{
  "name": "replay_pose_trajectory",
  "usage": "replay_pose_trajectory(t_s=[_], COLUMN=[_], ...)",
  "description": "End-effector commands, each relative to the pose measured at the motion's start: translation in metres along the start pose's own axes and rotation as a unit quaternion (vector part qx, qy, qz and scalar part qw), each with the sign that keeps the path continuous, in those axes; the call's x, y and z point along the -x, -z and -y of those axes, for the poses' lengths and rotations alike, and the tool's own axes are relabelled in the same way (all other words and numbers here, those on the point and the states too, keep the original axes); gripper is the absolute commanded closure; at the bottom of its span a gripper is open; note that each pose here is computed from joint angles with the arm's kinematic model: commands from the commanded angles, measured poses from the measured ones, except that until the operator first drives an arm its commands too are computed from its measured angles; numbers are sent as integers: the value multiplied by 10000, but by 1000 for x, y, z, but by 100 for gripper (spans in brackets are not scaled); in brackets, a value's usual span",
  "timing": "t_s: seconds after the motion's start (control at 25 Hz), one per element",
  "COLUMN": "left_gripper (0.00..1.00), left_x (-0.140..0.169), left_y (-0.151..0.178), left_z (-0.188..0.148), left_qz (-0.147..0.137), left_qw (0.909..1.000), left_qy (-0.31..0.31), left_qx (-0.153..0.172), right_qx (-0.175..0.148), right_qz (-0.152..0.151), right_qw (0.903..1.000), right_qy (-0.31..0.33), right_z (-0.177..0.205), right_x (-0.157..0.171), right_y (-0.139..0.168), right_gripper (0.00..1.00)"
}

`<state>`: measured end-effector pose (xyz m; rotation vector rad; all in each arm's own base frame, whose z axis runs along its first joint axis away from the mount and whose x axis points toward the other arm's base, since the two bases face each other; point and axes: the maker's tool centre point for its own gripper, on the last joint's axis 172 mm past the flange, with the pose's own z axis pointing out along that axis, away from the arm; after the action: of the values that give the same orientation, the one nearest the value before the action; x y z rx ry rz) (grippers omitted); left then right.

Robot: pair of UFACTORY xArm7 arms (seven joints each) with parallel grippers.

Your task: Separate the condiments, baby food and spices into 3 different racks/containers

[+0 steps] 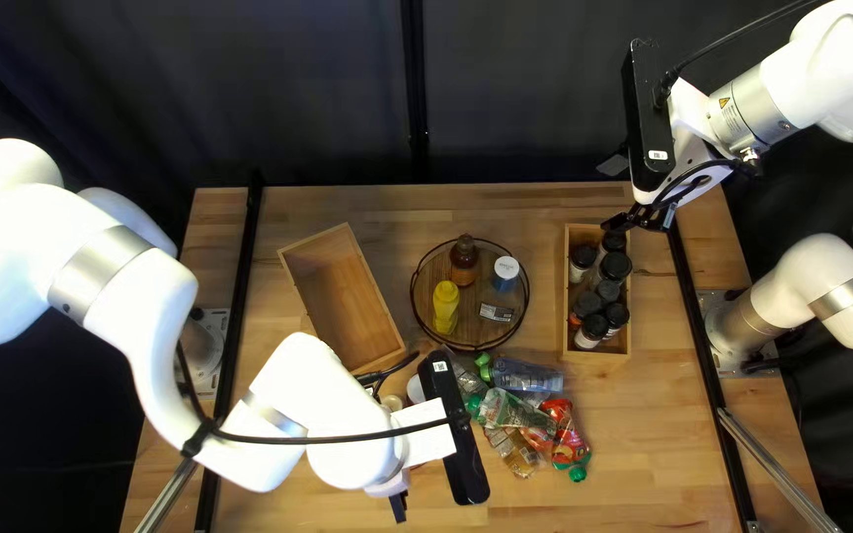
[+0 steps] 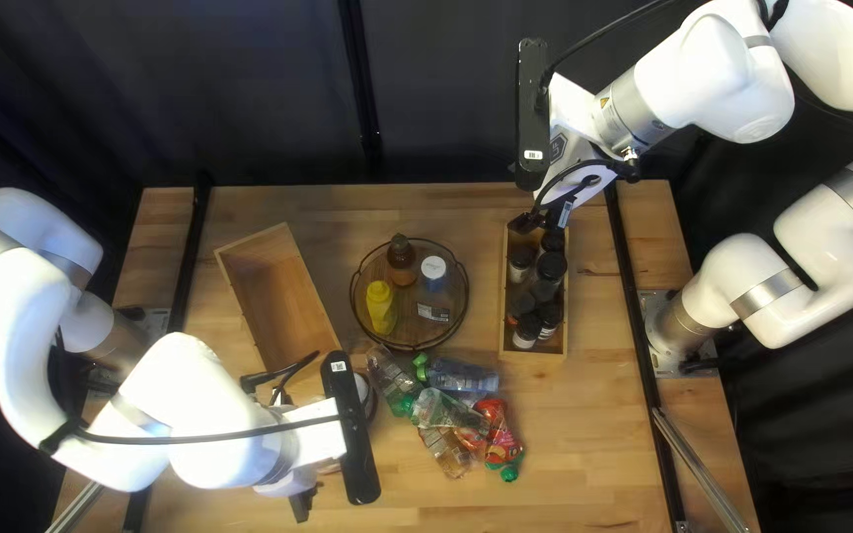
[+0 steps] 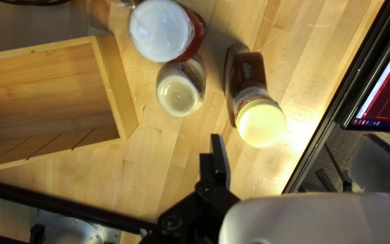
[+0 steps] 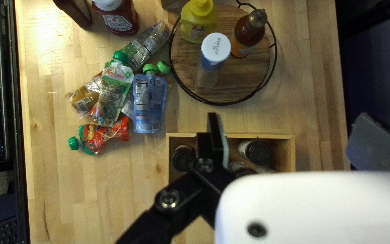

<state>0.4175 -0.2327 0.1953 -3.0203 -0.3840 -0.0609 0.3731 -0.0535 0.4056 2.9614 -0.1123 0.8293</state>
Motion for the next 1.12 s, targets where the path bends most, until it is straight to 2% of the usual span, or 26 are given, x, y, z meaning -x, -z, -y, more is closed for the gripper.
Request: replay_pose_trajectory(t_s=[0.04,0.16,0.2,0.24,0.32,0.36,0.64,0.92,1.12], left_gripper=[0,3,14,38,69,94,100,100,100], left_x=[0,1,1,0,0,0,-1,-13,-39], left_y=[-6,-9,-10,-12,-13,-13,-6,52,92], left_z=[-1,-2,-2,-3,-4,-4,-5,-16,-12], left_qz=[22,28,33,43,54,58,61,27,-2], left_qw=[10000,9999,9999,9999,9999,9999,9998,9992,9974], left_qy=[-10,-35,-45,-61,-77,-91,-162,-396,-654], left_qx=[-94,-139,-140,-129,-120,-114,-133,34,293], right_qx=[0,0,0,0,0,0,0,0,0], right_qz=[0,0,0,0,0,0,0,0,0], right_qw=[10000,10000,10000,10000,10000,10000,10000,10000,10000], right_qy=[0,0,0,0,0,0,0,0,0], right_z=[0,0,0,0,0,0,0,0,0], right_x=[0,0,0,0,0,0,0,0,0], right_y=[0,0,0,0,0,0,0,0,0], right_gripper=[0,0,0,0,0,0,0,0,0])
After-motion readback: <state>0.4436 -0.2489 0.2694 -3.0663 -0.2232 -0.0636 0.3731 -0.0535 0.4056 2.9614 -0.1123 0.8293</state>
